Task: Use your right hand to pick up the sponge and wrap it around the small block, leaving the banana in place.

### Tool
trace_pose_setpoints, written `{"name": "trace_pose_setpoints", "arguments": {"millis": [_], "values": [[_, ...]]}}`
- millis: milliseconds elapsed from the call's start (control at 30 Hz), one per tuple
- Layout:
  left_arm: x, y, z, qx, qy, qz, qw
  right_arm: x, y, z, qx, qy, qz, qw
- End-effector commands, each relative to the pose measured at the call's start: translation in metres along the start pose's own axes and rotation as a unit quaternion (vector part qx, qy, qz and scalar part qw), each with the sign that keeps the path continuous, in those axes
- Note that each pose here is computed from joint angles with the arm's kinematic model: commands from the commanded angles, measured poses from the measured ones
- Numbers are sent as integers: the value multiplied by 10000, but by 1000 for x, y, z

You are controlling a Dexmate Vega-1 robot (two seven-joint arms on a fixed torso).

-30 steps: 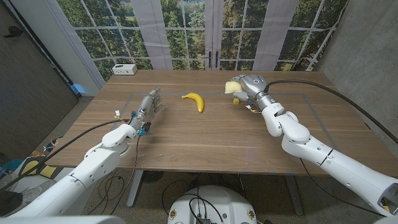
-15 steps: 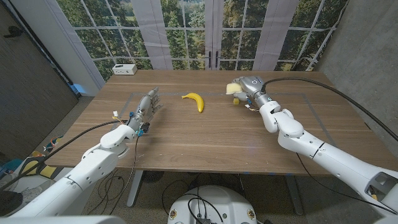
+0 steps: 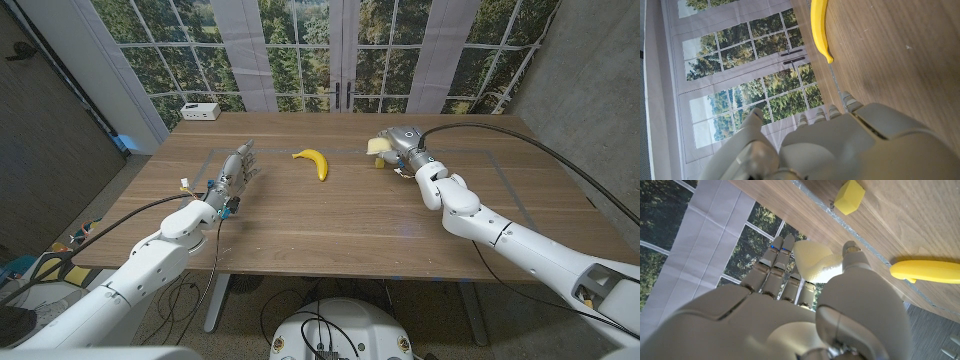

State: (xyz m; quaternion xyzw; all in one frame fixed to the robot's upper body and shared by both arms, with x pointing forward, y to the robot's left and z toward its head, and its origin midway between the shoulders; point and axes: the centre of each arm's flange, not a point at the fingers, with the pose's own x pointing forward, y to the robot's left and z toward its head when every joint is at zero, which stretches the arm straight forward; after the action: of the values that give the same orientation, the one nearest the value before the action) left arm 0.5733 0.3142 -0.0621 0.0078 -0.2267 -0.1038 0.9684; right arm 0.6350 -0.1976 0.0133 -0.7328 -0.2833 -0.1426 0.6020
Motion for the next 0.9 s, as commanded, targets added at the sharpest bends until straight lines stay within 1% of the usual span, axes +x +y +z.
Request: {"name": "trace_pose_setpoints", "arguments": {"millis": [33,267,300,500,567,733,900], "values": [[3,1,0,2,10,15,10000,4,16,-1,15,-19,286,9996],[5,2,-1,9,48,4,10000,4,27,2,15,-31,459,9989],[5,2,-1,9,48,4,10000,4,27,2,15,-31,460,9989],[7,3,-1,11,53,-15,10000,5,35,-1,37,40,597,9982],[7,3,-1,-8,59,1,10000,4,38,-2,-5,86,717,9974],[9,2,0,17,55,-36,10000,3,40,-7,-27,214,926,9955],[11,0,-2,-19,59,-44,10000,-1,40,-11,-67,286,1029,9943]]}}
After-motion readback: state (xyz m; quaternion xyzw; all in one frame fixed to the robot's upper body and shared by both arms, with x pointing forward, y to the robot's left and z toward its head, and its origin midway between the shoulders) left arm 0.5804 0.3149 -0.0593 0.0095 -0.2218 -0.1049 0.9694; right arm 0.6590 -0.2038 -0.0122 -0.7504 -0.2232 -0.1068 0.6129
